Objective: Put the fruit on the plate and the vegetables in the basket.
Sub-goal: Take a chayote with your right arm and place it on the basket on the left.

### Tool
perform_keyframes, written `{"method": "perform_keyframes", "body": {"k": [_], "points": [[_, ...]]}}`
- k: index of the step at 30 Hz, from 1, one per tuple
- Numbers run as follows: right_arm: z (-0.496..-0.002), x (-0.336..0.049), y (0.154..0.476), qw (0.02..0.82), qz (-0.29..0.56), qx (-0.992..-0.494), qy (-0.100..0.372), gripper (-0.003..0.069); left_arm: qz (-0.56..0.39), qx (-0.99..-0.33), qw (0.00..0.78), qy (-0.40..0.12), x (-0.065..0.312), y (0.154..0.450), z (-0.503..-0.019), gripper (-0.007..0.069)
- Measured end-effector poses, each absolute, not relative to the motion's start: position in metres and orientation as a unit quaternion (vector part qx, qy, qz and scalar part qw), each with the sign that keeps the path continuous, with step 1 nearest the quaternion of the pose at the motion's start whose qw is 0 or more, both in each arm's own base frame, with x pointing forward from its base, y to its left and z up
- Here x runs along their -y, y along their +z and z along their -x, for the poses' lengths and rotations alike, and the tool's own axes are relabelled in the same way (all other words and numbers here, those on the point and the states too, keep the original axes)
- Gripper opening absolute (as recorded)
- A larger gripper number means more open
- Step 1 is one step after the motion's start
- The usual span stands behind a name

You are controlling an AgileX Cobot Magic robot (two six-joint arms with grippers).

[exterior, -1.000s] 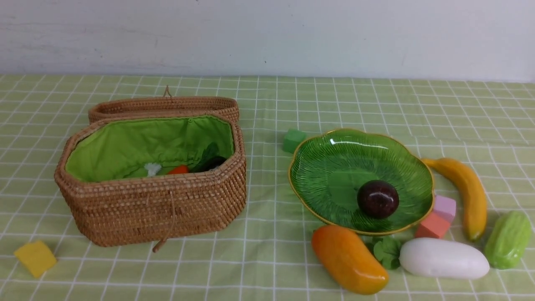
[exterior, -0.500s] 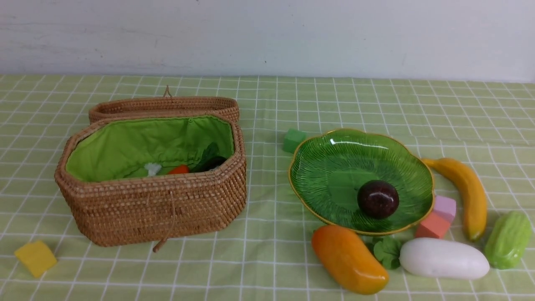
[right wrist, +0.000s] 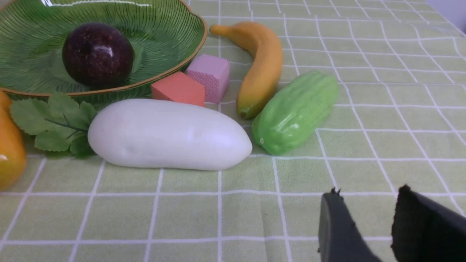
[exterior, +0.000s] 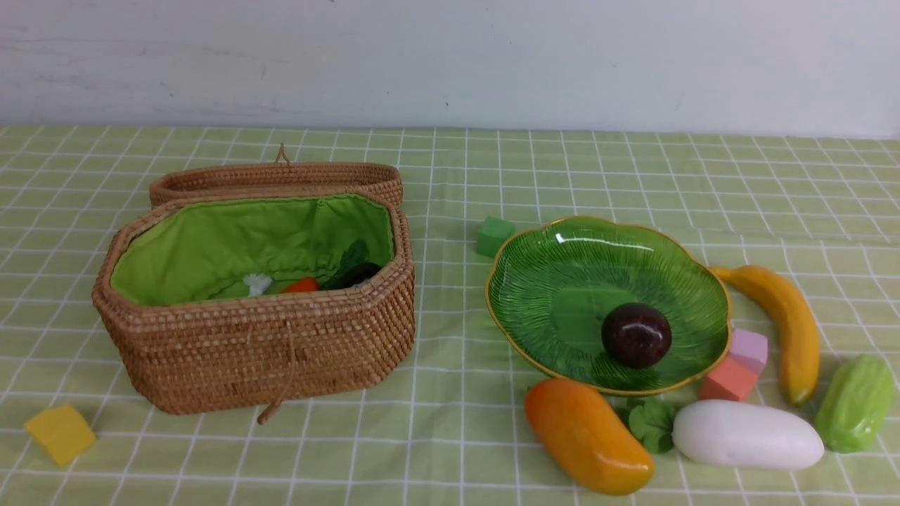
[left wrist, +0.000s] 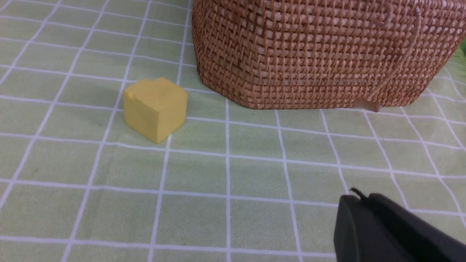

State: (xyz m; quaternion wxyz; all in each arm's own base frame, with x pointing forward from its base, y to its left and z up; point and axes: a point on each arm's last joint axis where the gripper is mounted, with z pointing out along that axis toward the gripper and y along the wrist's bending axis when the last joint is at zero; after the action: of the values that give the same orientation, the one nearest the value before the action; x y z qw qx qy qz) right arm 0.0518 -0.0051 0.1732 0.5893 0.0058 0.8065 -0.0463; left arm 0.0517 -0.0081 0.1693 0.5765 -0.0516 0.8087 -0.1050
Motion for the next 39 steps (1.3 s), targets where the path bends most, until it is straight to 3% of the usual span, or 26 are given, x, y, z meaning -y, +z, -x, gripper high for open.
{"method": "perform_keyframes", "body": {"k": [5, 8, 9, 15, 17, 20, 23, 24, 25, 29, 33, 39], "points": [[-0.055, 0.004, 0.182, 0.641, -0.018, -0.767, -0.030, 0.0241, 0.052, -0.809, 0.576, -0.105, 0.008, 0.169, -0.052, 0.0018], [-0.057, 0.004, 0.199, 0.709, -0.042, -0.704, -0.004, 0.0241, 0.052, -0.809, 0.576, -0.105, 0.008, 0.169, -0.052, 0.0018], [-0.056, 0.004, 0.209, 0.749, -0.049, -0.661, 0.004, 0.0241, 0.052, -0.809, 0.576, -0.105, 0.008, 0.169, -0.052, 0.0018], [-0.047, 0.005, 0.238, 0.847, -0.051, -0.529, 0.010, 0.0241, 0.052, -0.809, 0.576, -0.105, 0.008, 0.169, -0.052, 0.0018], [-0.045, 0.005, 0.242, 0.860, -0.061, -0.505, 0.024, 0.0241, 0.052, -0.809, 0.576, -0.105, 0.008, 0.169, -0.052, 0.0018], [-0.042, 0.008, 0.254, 0.864, -0.115, -0.482, 0.092, 0.0241, 0.052, -0.809, 0.576, -0.105, 0.008, 0.169, -0.052, 0.0018], [-0.033, 0.010, 0.290, 0.863, -0.169, -0.448, 0.162, 0.0241, 0.052, -0.809, 0.576, -0.105, 0.008, 0.169, -0.052, 0.0018], [-0.033, 0.010, 0.290, 0.863, -0.169, -0.448, 0.162, 0.0241, 0.052, -0.809, 0.576, -0.105, 0.008, 0.169, -0.052, 0.0018], [-0.029, 0.011, 0.314, 0.862, -0.182, -0.437, 0.183, 0.0241, 0.052, -0.809, 0.576, -0.105, 0.008, 0.169, -0.052, 0.0018], [-0.032, 0.008, 0.370, 0.852, -0.170, -0.459, 0.185, 0.0241, 0.052, -0.809, 0.576, -0.105, 0.008, 0.169, -0.052, 0.0018], [-0.053, 0.003, 0.422, 0.821, -0.129, -0.536, 0.149, 0.0241, 0.052, -0.809, 0.576, -0.105, 0.008, 0.169, -0.052, 0.0018], [-0.107, 0.005, 0.441, 0.770, -0.078, -0.631, 0.061, 0.0241, 0.052, -0.809, 0.576, -0.105, 0.008, 0.169, -0.052, 0.0018]]}}
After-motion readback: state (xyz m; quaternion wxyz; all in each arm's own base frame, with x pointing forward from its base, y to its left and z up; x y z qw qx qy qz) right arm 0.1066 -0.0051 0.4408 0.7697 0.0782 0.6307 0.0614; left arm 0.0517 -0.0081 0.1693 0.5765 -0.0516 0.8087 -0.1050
